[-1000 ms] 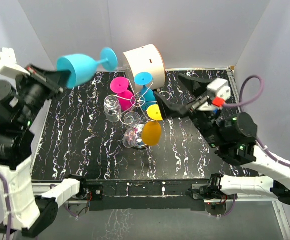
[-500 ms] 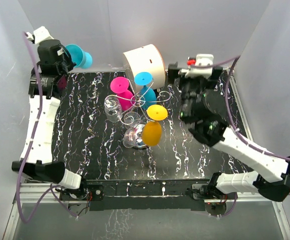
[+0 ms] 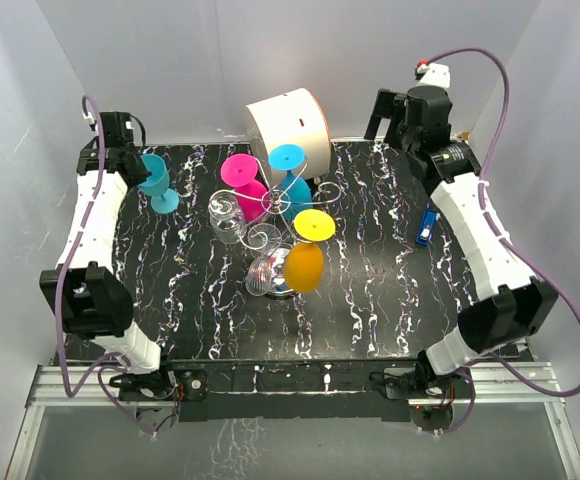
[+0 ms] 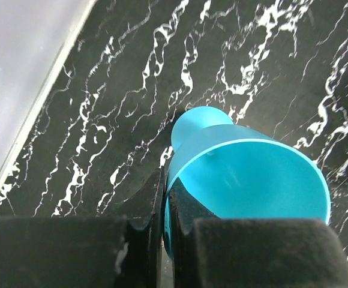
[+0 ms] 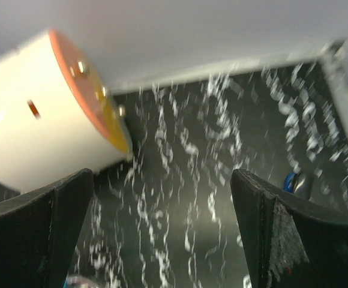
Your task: Take the wine glass off the wine glass rack
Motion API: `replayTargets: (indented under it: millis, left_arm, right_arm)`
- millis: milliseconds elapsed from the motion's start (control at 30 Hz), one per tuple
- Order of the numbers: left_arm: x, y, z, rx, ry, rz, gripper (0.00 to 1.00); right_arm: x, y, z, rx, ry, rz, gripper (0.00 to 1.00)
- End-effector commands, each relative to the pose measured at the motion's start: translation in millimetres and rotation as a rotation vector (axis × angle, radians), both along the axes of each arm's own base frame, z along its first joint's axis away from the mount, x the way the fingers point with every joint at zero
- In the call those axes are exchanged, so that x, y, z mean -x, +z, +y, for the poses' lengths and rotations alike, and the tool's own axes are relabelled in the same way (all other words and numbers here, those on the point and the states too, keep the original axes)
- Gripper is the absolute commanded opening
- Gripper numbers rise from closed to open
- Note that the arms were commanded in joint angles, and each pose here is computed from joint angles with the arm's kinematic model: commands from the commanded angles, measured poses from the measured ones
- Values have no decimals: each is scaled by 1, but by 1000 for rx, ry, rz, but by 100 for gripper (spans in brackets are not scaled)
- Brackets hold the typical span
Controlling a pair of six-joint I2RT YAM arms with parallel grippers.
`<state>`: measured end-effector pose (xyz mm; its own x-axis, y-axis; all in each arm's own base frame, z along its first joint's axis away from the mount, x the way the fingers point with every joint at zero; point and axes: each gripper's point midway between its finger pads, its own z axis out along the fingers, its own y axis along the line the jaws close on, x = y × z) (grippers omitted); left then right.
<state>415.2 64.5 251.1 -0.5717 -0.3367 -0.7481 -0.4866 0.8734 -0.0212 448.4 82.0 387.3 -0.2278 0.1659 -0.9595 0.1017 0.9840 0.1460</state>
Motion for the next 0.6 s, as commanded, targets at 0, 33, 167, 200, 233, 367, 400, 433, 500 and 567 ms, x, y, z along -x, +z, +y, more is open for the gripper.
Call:
replayTargets:
  millis: [0,33,167,200,233,367,400,433,500,567]
  left_arm:
    - [3,-30,0,39,-58,128,0]
    - [2,-36,-1,47,-59,151,0]
    - [-7,-52,2,50,-57,167,0]
    - [-9,-54,4,46,-56,172,0]
    - [-9,-56,6,41,-50,179,0]
    - [-14,-65,13,19,-41,204,0]
    - [-14,-68,14,17,-39,218,0]
    - [-14,-71,15,14,-36,230,0]
    - [-14,-75,15,14,-33,244,0]
    - [-14,-77,15,17,-28,239,0]
  right_arm:
    - [18,-61,36,-206,215,263,98]
    - [20,-69,38,-215,226,283,98]
    - [33,-91,47,-267,269,305,98]
    - [36,-96,45,-277,253,302,98]
    - [37,-97,41,-287,220,291,98]
    - [43,-93,14,-285,69,229,98]
    - [45,-90,11,-286,57,216,98]
    - [46,-88,10,-295,50,205,98]
    - [48,-88,11,-306,54,201,98]
    - [49,-89,10,-310,43,198,98]
